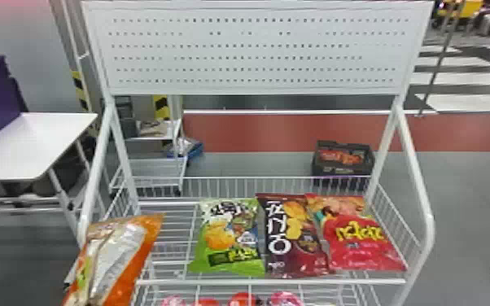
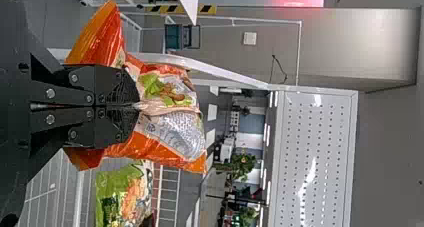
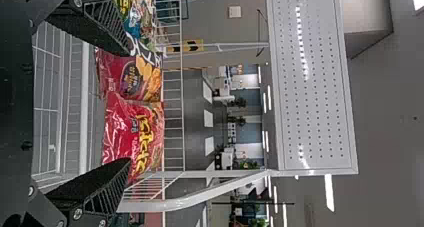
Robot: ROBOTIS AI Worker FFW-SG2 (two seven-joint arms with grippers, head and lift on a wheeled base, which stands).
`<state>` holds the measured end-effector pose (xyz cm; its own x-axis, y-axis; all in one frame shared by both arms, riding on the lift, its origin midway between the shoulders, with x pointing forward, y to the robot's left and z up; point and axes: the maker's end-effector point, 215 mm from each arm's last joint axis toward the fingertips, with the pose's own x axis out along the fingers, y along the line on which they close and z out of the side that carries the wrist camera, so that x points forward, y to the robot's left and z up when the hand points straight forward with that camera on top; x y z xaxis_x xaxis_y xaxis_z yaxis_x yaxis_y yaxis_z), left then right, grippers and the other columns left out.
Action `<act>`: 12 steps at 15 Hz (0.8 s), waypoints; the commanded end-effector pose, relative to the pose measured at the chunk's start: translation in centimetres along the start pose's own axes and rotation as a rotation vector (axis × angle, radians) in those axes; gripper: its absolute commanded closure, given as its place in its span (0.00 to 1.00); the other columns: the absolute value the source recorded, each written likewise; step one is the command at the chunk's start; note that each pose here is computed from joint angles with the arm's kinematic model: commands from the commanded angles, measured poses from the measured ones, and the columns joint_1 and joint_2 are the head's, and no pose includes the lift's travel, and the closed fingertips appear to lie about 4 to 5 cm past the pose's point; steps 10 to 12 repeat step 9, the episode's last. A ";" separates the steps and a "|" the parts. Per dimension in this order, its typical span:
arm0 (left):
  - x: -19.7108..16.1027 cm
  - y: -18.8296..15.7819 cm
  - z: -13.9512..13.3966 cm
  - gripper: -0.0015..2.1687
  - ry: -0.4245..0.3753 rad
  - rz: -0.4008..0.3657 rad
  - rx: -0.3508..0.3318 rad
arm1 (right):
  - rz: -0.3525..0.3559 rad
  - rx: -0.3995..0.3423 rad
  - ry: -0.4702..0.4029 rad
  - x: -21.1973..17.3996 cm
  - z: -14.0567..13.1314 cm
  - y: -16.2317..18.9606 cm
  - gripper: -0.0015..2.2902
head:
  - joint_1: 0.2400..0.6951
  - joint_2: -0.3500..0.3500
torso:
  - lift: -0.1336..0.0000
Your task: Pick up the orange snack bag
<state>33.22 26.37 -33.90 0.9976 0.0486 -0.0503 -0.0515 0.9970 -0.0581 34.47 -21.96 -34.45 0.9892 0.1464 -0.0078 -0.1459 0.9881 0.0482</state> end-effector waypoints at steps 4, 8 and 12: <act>-0.1 0.0 -0.1 0.63 0.000 0.000 0.002 | 0.001 0.001 -0.002 0.0 0.1 0.0 0.06 | 0.57 0.50 | 1.00; -0.2 0.1 -0.3 0.63 0.004 0.001 0.004 | 0.000 -0.001 -0.001 0.0 0.1 0.0 0.06 | 0.57 0.50 | 1.00; -0.2 0.1 -0.2 0.63 0.002 0.001 0.002 | 0.000 -0.001 -0.001 0.0 0.1 0.0 0.06 | 0.57 0.50 | 1.00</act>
